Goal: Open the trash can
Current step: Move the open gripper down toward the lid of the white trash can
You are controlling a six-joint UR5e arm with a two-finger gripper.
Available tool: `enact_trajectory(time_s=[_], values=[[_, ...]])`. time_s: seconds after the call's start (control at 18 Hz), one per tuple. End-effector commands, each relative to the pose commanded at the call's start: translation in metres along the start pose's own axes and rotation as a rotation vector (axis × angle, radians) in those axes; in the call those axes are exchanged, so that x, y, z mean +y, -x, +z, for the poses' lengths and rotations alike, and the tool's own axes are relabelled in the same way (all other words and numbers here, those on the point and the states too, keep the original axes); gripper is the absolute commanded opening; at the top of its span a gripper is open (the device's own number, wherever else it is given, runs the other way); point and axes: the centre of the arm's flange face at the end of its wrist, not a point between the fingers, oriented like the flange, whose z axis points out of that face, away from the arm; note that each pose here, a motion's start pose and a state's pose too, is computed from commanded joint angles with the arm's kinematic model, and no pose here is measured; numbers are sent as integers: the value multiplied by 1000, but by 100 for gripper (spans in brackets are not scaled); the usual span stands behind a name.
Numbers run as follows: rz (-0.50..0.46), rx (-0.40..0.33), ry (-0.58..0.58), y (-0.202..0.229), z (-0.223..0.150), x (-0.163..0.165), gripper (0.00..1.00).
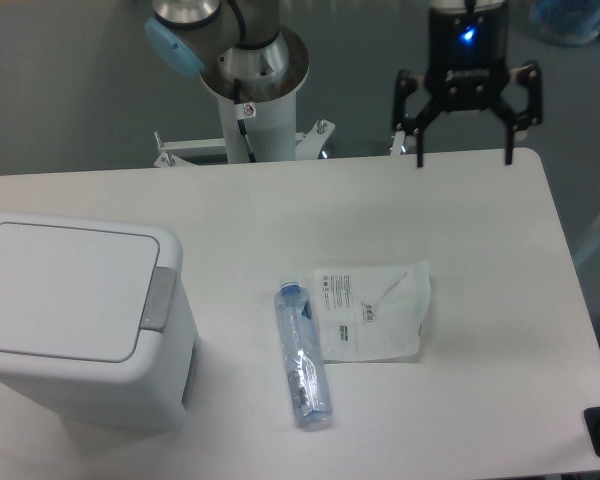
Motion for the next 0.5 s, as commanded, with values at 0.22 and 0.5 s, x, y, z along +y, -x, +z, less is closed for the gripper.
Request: enact_trajectory(time_s=[0.22,0.5], values=[[-198,36,10,-29,11,-8,100],[-291,72,-10,-62,33,-23,100]])
